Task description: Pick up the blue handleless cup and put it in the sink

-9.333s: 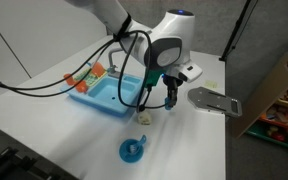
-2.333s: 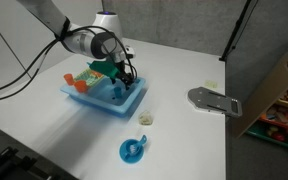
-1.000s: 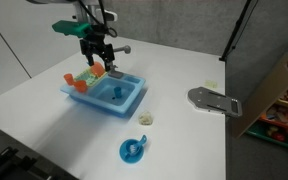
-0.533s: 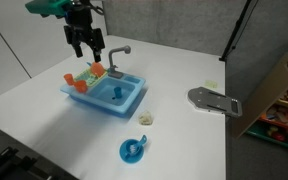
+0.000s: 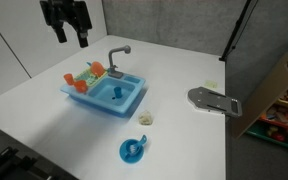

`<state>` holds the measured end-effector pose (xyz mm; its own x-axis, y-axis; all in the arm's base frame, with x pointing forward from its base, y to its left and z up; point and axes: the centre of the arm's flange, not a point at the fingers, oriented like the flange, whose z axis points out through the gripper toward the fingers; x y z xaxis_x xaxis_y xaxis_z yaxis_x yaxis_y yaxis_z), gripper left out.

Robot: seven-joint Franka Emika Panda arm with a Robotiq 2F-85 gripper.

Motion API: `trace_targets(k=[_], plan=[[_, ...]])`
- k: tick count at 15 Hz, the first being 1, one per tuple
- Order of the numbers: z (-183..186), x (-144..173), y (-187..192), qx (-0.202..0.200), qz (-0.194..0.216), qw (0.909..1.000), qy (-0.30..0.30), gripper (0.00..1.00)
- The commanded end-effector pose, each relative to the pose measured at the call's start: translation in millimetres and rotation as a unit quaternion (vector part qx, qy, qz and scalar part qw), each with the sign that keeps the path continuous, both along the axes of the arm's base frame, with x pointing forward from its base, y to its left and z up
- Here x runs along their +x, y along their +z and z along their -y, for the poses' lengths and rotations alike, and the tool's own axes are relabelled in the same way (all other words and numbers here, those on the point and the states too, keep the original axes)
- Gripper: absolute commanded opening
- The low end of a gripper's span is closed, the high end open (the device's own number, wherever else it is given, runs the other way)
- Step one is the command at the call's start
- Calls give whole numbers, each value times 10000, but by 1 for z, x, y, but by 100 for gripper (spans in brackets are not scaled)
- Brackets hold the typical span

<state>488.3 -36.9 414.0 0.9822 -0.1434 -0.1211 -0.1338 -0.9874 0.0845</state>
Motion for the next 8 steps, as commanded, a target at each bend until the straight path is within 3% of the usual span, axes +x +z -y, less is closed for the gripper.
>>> trace_targets(k=[1, 8], plan=[[6, -30, 37, 159, 26, 9994, 290, 100], [11, -70, 92, 480, -52, 9948, 899, 100]])
